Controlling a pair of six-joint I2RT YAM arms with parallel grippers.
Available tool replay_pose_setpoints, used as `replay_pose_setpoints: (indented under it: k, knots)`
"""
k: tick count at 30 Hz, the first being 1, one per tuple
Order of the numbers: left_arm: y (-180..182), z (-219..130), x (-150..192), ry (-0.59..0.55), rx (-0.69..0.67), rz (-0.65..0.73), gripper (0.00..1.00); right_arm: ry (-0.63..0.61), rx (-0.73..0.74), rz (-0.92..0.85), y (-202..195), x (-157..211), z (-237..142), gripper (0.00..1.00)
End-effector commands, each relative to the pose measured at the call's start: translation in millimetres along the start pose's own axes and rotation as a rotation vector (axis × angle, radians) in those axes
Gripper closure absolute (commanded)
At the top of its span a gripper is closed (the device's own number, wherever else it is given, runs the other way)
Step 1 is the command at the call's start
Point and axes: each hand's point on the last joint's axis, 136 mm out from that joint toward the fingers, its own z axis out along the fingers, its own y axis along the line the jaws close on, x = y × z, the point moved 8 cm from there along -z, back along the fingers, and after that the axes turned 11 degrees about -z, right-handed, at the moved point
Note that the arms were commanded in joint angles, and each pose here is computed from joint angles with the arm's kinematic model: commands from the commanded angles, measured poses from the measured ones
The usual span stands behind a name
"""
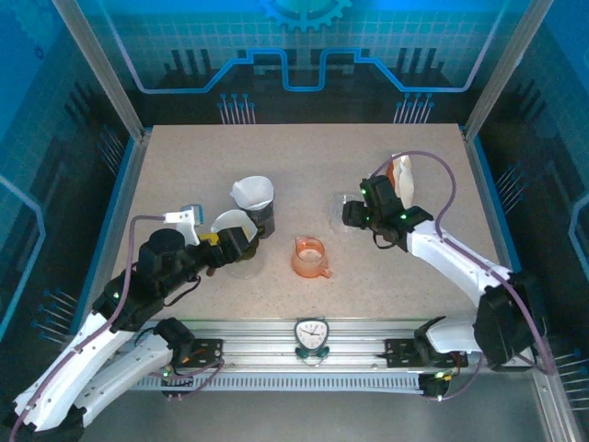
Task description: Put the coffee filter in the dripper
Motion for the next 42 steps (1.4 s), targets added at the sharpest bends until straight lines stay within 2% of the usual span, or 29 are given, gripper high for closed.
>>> replay_pose_setpoints:
  k: [1, 7, 21, 24, 34, 42]
  knots:
    - [0, -3, -1, -0.008, 0.016, -0.016, 0.01, 0.017, -0.017, 0.04, 0, -14, 10, 0.42]
    - [0, -4, -1, -0.008, 0.014, -0.016, 0.01, 0.045, 0.044, 0.111, -16, -13, 27, 0.5]
    - [0, -3, 0, -0.01, 0.018, -0.012, 0.01, 0.109, 0.048, 0.216, -37, -4, 56, 0.52]
    - [0, -4, -1, -0.014, 0.018, -0.011, 0.01, 0.121, 0.037, 0.223, -37, -2, 62, 0.56]
    - [-4, -7, -4, -0.019, 0.027, -0.009, 0.01, 0.15, -0.007, 0.232, -36, 4, 71, 0.82]
    - [-5, -9, -5, -0.02, 0.033, -0.006, 0.01, 0.119, -0.044, 0.235, -36, 4, 57, 0.97]
